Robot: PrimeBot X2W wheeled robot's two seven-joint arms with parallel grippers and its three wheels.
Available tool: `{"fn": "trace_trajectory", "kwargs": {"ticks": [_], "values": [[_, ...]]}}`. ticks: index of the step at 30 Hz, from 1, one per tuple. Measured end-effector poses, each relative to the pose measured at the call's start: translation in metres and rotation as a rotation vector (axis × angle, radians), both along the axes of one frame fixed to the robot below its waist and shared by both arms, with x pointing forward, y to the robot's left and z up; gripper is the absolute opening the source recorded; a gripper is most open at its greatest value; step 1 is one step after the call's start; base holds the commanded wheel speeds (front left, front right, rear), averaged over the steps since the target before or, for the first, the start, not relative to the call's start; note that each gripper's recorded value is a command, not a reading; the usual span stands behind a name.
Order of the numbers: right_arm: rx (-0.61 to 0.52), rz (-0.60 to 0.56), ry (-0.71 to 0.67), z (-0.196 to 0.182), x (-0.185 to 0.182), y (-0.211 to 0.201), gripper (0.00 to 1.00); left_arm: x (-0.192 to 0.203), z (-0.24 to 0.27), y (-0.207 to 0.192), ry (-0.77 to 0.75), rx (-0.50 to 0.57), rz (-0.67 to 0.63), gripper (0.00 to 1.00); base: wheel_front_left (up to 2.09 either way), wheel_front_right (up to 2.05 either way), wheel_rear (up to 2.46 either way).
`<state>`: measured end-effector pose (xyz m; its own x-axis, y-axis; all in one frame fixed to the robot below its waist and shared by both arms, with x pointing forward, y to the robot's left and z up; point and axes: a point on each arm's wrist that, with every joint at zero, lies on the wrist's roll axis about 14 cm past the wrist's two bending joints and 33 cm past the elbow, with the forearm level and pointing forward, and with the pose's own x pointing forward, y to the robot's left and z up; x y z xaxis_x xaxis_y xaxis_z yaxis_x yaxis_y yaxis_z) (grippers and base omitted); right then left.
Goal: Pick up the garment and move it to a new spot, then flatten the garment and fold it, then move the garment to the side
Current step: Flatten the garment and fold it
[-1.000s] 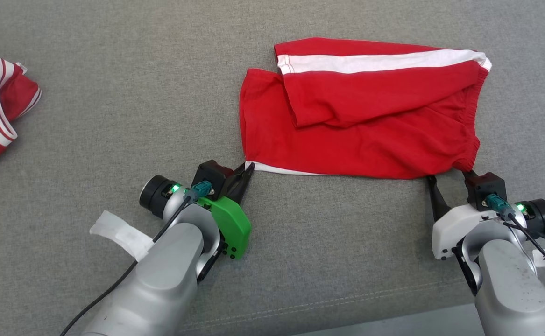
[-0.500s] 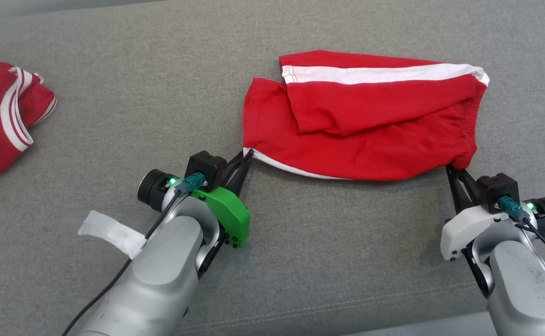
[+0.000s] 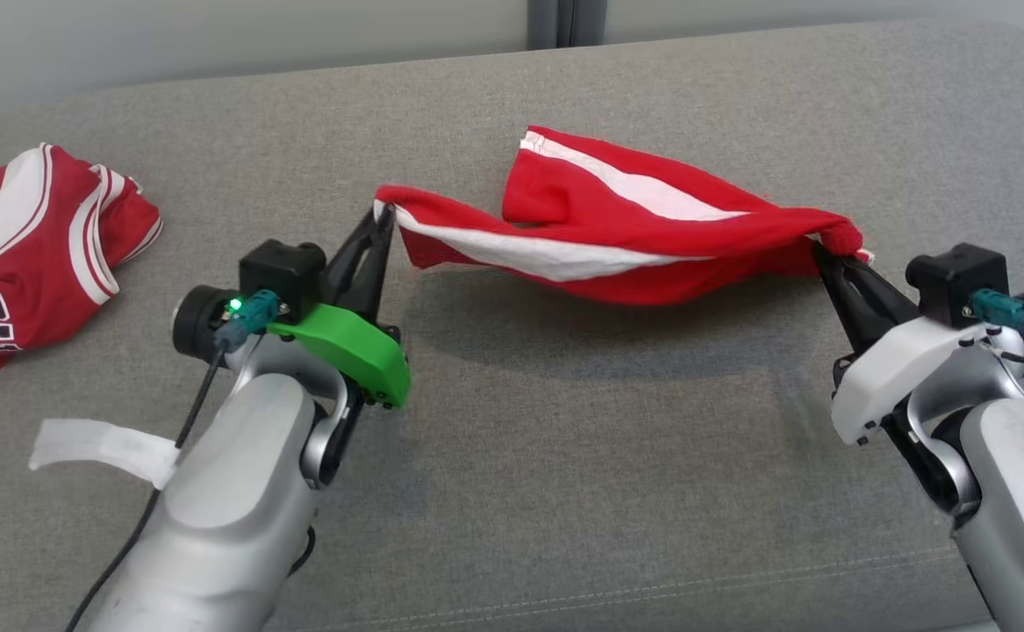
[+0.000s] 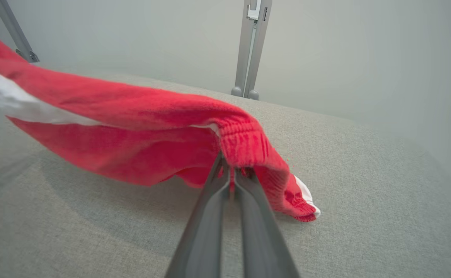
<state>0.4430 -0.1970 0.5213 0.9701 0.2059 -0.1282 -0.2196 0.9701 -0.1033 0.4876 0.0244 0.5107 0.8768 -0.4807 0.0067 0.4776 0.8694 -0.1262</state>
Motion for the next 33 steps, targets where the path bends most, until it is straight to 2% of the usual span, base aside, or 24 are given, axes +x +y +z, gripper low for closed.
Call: {"fn": "trace_trajectory", "kwargs": {"ticks": [8, 12, 15, 16, 26, 33], "values": [[0.071, 0.178, 0.098, 0.032, 0.015, 0.045, 0.0, 0.027, 0.048, 0.026, -0.12, 0.005, 0.061, 0.0, 0.0, 0.0, 0.0], [0.044, 0.164, 0.135, 0.039, 0.044, 0.041, 0.0, 0.051, 0.067, 0.031, -0.157, 0.014, 0.076, 0.0, 0.0, 0.0, 0.0], [0.013, 0.136, 0.097, 0.052, 0.074, 0.04, 0.0, 0.073, 0.08, 0.038, -0.19, 0.026, 0.109, 0.0, 0.0, 0.0, 0.0], [0.013, 0.136, 0.097, 0.052, 0.074, 0.04, 0.0, 0.073, 0.08, 0.038, -0.19, 0.026, 0.109, 0.0, 0.0, 0.0, 0.0], [0.068, 0.03, -0.097, 0.103, 0.166, 0.045, 0.0, 0.139, 0.131, 0.051, -0.34, 0.008, 0.237, 0.0, 0.0, 0.0, 0.0], [0.094, -0.06, -0.356, 0.153, 0.21, 0.023, 0.0, 0.16, 0.197, 0.06, -0.557, -0.038, 0.313, 0.0, 0.0, 0.0, 0.0]]}}
